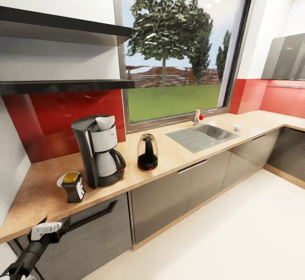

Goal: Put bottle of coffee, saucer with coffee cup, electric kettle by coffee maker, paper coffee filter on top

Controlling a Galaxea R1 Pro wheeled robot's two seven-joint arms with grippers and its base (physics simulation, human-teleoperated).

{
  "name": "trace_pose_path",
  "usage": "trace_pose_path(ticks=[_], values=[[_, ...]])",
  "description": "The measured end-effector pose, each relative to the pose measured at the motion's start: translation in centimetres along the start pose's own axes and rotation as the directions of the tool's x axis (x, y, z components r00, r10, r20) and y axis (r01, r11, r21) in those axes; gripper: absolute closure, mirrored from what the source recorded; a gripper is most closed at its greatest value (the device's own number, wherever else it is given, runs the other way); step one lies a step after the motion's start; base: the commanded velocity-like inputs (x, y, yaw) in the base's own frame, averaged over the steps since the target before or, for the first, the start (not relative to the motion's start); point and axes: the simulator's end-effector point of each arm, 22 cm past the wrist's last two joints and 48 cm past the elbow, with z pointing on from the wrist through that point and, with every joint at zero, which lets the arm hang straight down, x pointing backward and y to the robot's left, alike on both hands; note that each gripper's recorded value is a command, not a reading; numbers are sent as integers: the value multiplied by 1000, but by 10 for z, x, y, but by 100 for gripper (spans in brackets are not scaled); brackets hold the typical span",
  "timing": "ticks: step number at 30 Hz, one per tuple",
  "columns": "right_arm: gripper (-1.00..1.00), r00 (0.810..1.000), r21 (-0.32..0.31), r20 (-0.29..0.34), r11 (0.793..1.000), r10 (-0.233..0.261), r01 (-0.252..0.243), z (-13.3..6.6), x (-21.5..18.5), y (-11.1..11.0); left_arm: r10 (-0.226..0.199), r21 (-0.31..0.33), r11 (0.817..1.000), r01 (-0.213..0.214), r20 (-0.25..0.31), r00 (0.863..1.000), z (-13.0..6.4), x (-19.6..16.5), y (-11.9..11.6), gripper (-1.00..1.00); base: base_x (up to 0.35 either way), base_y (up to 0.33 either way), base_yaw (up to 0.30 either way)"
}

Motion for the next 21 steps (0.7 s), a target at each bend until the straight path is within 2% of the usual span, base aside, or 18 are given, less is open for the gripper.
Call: trace_pose_path(ticks=[6, 10, 14, 18, 20, 21], values=[[-100, 1000, -3, 0, 1000, 0, 0, 0, 0, 2, 0, 9, 1000, 0, -3, 1000, -18, 19, -12, -100, -7, 0, 0], [-100, 1000, -5, 3, 1000, 3, -3, 1, -1, 4, -10, 40, 999, 12, -53, 999, -48, 55, -31, -100, 0, 0, 0], [-100, 1000, -11, 9, 1000, 4, -4, 1, -3, 8, -6, 111, 994, 19, -114, 993, -84, 90, -49, -100, 0, 0, 0], [-100, 1000, -25, 16, 1000, 6, -5, 3, -6, 19, -12, 159, 986, 45, -202, 979, -121, 130, -60, -100, 0, 0, 0], [-100, 1000, -32, 17, 999, 6, -6, 3, -6, 24, -18, 163, 985, 62, -256, 967, -142, 152, -59, -100, 0, 0, 0], [-100, 1000, -34, 17, 999, 6, -6, 4, -6, 25, -23, 159, 985, 72, -294, 956, -158, 167, -58, -100, 0, 0, 0]])
